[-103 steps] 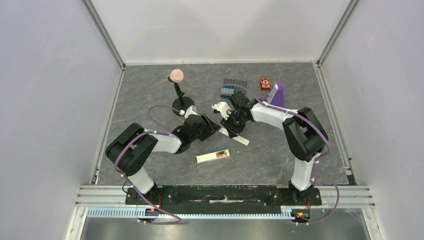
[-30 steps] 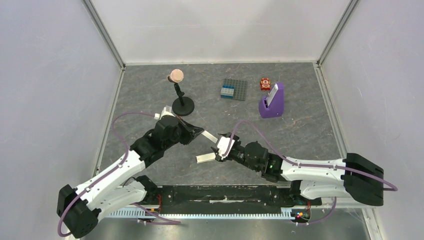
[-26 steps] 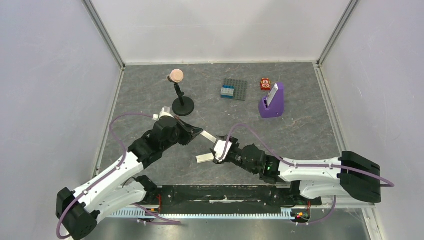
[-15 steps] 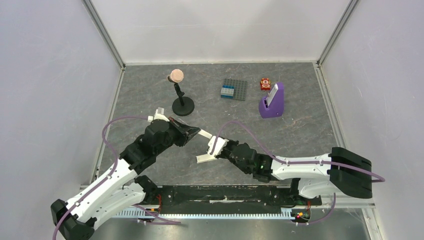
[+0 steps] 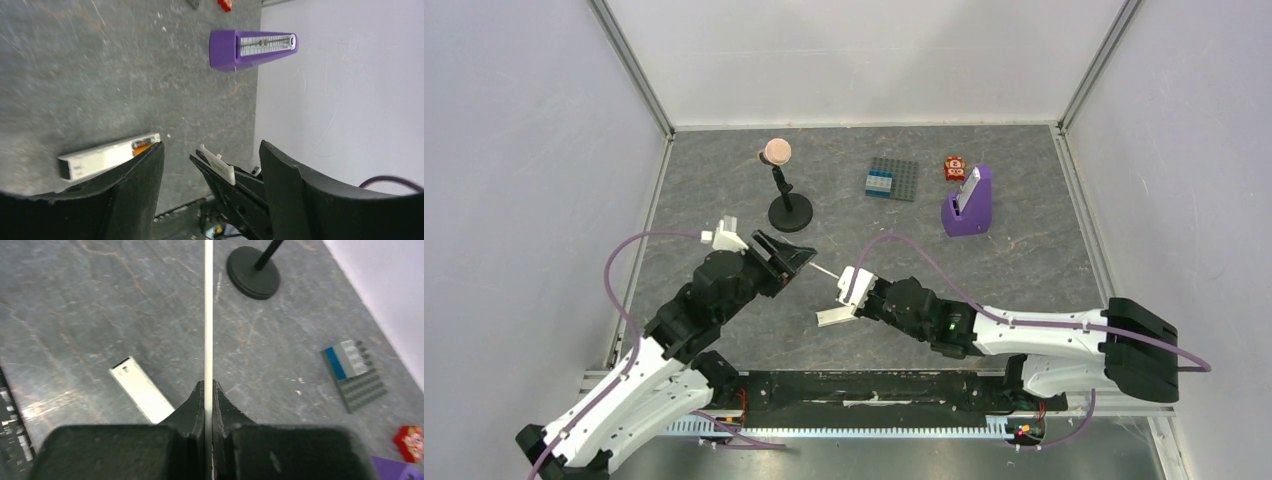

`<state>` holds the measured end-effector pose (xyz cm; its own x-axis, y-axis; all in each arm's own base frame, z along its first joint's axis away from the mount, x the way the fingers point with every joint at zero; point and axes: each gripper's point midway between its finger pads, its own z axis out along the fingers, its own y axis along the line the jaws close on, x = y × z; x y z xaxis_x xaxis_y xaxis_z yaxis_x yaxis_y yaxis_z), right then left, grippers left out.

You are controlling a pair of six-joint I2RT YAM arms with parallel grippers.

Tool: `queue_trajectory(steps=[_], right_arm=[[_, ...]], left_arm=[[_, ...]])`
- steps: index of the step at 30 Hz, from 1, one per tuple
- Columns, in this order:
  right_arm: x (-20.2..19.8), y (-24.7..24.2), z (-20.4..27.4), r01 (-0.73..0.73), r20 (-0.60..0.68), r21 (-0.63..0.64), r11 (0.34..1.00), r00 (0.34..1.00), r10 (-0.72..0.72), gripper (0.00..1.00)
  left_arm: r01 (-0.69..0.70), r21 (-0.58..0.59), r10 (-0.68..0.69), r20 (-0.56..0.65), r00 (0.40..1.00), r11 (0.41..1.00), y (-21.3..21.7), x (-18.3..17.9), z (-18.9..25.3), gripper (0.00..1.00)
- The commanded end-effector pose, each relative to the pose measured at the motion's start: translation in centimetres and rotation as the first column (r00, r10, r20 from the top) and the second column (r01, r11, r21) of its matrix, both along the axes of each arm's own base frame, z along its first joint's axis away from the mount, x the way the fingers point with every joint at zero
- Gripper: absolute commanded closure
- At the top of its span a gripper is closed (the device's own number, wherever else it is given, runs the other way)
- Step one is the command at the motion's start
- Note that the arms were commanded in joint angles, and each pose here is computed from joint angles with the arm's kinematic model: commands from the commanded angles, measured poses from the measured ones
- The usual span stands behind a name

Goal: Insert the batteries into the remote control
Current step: Pick up the battery cover at the center of the board.

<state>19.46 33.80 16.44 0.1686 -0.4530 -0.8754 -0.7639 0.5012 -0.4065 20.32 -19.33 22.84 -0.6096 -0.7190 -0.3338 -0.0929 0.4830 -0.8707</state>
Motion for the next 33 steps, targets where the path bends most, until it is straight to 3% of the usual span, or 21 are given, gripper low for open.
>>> queue_trajectory(steps=[1,6,10,16,25,28,33], right_arm=[[-2.2,1.0,1.1,-0.106,-0.173,0.086,0.991,0.978,0.12,1.0],[-4.9,1.1,1.7,-0.231,-0.304,0.159,0.96,0.913,0.271,1.0],[-7.5,1.4,2.9,-0.35,-0.372,0.202,0.915,0.836,0.402,1.0],[-11.4,1.5,6.3,-0.464,-0.42,0.327,0.823,0.709,0.567,1.0],[-12.1,1.1,8.3,-0.481,-0.407,0.385,0.787,0.677,0.613,1.0],[-12.1,0.9,8.8,-0.48,-0.396,0.394,0.784,0.681,0.616,1.0],[-11.7,0.7,9.6,-0.472,-0.382,0.407,0.782,0.69,0.615,1.0]], left_arm=[[-0.052,0.198,0.009,0.212,0.977,0.979,3.4,0.1,1.1,0.25],[0.009,0.279,-0.141,0.459,0.877,0.96,3.6,-1.3,5.3,0.26],[0.142,0.371,-0.357,0.613,0.704,0.918,1.6,-3.7,8.5,0.24],[0.333,0.501,-0.6,0.62,0.506,0.799,-1.5,-6.5,10.8,0.25],[0.586,0.575,-0.785,0.591,0.185,0.571,-4.1,-11.9,11.2,0.24],[0.63,0.583,-0.813,0.565,0.139,0.513,-4.0,-13.1,10.3,0.23],[0.686,0.554,-0.835,0.53,0.147,0.472,-4.3,-13.5,9.2,0.29]])
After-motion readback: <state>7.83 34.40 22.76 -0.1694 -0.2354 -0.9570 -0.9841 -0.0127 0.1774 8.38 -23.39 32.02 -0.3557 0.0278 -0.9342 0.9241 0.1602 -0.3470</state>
